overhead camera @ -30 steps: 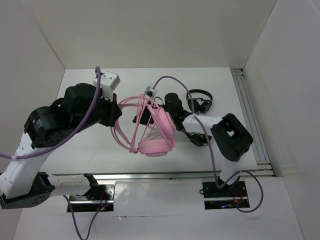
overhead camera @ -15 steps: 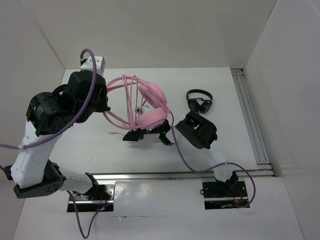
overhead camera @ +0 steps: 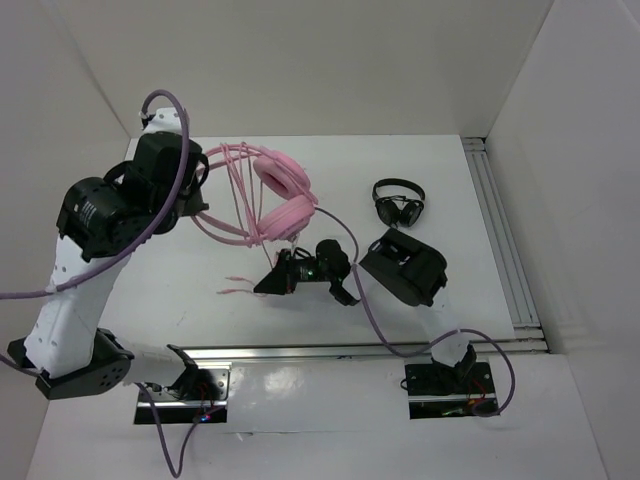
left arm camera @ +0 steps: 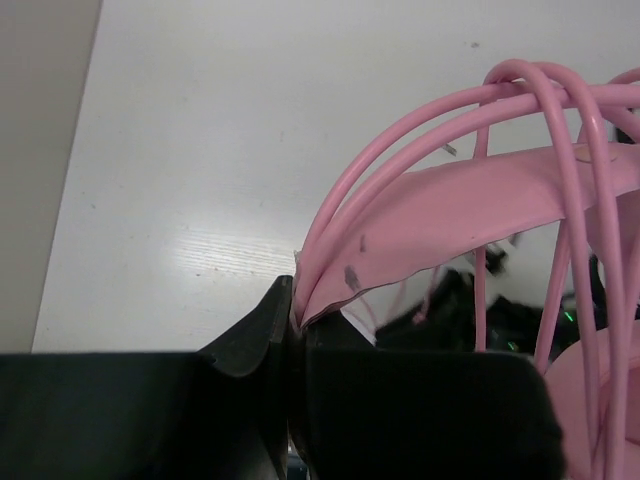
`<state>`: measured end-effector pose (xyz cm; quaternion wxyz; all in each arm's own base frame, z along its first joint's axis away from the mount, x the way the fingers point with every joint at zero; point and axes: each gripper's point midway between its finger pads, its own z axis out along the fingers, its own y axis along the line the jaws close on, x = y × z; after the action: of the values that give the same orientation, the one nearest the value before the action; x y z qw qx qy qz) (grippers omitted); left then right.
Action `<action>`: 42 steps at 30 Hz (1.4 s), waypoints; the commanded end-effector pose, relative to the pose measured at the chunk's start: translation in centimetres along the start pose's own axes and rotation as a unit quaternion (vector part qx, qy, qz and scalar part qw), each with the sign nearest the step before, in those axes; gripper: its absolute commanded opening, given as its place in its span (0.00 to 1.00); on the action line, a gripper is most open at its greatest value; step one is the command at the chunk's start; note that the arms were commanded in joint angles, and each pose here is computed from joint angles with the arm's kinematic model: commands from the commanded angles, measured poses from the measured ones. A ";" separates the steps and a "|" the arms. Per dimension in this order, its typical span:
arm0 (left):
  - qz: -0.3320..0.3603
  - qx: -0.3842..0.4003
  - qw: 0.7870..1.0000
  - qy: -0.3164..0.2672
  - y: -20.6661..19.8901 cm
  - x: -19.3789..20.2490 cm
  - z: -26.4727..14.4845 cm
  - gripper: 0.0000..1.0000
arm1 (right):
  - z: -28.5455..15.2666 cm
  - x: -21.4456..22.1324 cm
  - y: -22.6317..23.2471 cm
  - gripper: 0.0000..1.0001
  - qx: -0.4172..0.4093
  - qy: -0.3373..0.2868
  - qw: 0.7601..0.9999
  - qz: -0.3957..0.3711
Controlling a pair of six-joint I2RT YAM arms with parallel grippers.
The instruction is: Wrap the headphones
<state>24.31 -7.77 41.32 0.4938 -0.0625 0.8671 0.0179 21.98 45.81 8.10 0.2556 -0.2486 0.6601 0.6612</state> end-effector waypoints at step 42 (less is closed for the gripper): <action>0.197 0.062 0.963 0.173 -4.6 18.1 10.0 0.00 | -20.3 -22.4 17.6 0.07 0.593 -0.101 0.646 -0.470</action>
<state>26.33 -13.57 20.49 0.3430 0.0834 0.9346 0.0432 24.92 28.12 29.28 0.6081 -0.3929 0.6835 -0.0930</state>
